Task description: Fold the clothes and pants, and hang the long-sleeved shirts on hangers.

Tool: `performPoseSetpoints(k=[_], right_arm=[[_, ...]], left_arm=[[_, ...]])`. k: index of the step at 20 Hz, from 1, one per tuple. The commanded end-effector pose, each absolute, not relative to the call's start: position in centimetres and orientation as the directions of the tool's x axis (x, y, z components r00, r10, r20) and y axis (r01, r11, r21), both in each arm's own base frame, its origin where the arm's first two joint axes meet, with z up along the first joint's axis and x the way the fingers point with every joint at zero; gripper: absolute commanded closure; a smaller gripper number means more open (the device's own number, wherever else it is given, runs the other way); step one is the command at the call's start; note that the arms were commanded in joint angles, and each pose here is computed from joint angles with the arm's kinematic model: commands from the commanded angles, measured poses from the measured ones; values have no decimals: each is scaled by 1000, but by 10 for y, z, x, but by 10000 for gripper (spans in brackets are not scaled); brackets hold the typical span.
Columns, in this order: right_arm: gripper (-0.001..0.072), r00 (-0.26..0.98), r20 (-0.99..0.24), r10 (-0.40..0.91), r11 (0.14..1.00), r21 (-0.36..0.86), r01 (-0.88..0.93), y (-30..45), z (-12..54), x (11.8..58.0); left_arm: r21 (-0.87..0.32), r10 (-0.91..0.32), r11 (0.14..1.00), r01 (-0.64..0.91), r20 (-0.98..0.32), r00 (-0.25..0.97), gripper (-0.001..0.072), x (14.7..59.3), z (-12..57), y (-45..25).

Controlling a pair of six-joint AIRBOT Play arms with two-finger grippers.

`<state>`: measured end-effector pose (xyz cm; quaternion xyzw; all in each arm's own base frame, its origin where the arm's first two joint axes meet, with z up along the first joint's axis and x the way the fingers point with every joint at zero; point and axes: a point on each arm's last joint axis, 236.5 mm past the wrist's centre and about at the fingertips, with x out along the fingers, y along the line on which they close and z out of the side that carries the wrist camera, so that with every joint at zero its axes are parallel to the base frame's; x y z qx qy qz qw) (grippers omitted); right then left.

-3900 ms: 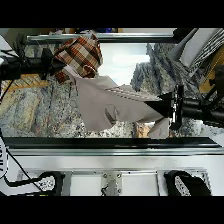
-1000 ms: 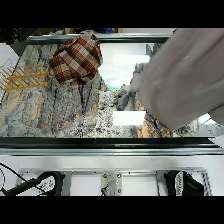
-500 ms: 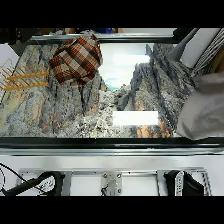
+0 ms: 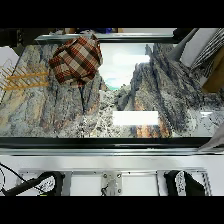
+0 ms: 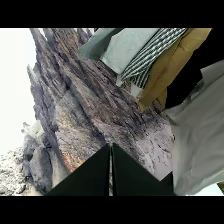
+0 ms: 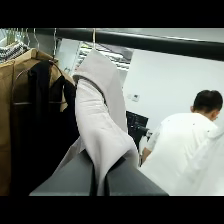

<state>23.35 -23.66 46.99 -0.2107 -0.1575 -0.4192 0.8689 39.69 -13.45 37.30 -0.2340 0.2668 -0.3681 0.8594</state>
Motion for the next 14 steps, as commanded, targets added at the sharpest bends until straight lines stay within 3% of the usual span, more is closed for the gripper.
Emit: performPoseSetpoints(k=[1,14], right_arm=[[707,570,480,-667,516,-256,818,-245,492,235],[706,497,526,-691,445,-233,865,-262,522,215]], left_arm=[[-599,-761,618,509,-293,579,693,395,371,-136],[-599,-761,618,509,-293,579,693,395,372,-135]])
